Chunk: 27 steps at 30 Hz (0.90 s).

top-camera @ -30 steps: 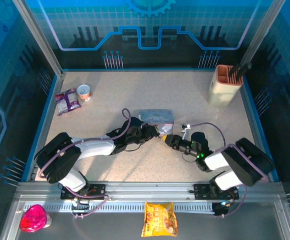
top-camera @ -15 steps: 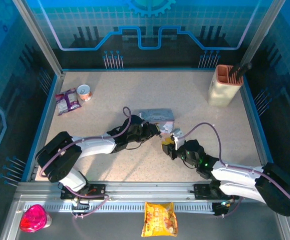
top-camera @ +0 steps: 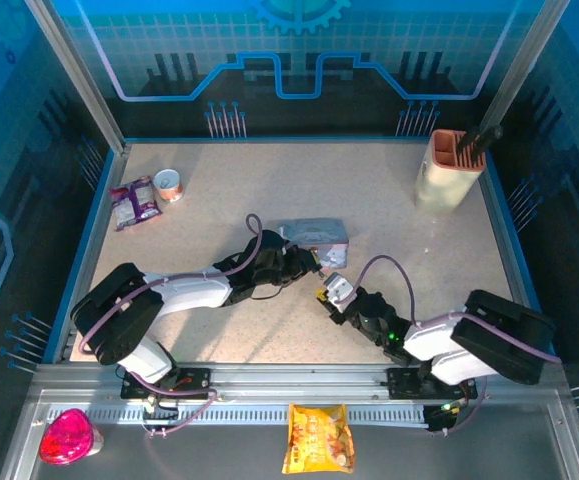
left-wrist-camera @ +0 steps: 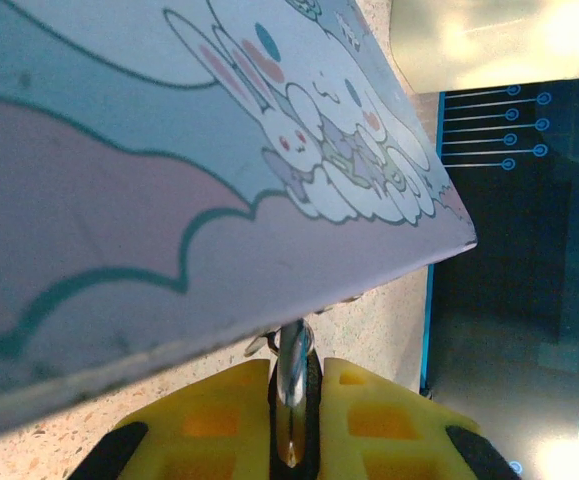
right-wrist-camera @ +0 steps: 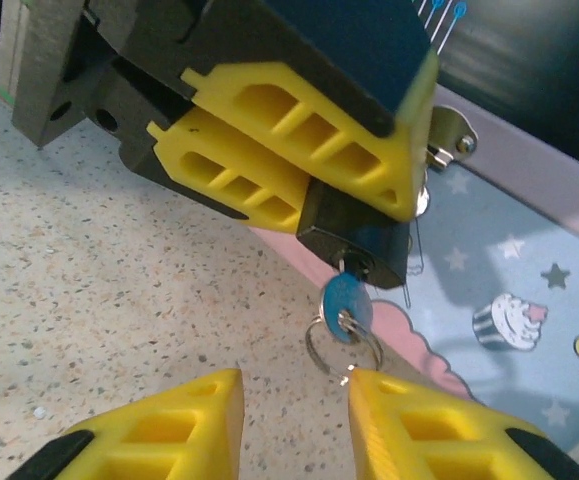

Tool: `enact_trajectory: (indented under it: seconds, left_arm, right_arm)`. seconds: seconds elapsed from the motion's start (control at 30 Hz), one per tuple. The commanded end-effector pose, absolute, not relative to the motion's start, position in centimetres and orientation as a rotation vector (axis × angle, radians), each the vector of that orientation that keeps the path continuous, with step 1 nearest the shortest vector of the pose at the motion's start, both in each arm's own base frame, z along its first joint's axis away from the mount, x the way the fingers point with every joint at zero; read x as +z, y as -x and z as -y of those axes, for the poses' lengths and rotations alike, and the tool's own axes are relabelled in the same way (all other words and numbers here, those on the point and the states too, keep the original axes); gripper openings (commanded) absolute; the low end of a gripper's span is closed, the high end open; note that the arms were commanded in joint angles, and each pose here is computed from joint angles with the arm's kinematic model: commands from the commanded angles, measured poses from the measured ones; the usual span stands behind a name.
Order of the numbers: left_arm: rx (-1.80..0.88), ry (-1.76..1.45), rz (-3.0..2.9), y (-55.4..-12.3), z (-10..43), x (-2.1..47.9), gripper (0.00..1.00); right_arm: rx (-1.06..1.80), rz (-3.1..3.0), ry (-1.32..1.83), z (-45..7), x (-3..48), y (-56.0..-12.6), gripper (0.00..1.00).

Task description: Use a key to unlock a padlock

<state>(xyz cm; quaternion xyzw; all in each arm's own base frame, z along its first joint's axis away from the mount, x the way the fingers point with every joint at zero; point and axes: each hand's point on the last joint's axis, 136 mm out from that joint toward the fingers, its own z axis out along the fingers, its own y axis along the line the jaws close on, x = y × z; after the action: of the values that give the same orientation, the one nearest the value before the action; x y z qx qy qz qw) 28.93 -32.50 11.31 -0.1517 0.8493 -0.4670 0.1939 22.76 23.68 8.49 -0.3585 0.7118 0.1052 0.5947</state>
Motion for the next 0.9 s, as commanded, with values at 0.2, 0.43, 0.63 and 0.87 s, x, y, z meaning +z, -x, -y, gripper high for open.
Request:
enact_trajectory:
  seconds: [0.2, 0.43, 0.63, 0.87]
  left_arm:
    - [-1.395, 0.355, -2.310, -29.2, 33.5, 14.0, 0.00]
    - [-1.378, 0.363, -2.319, -29.2, 33.4, 13.6, 0.00]
    - [-1.382, 0.362, -2.316, -29.3, 33.5, 13.6, 0.00]
    - [-1.382, 0.363, -2.317, -29.1, 33.4, 13.7, 0.00]
  right_arm:
    - [0.174, -1.510, 0.750, -24.2, 11.2, -24.1, 0.29]
    - [0.165, -1.501, 0.719, -23.7, 11.9, -24.1, 0.29]
    - [0.169, -1.516, 0.737, -23.8, 11.5, -23.9, 0.31]
    - [0.178, -1.516, 0.744, -24.7, 11.5, -24.1, 0.29]
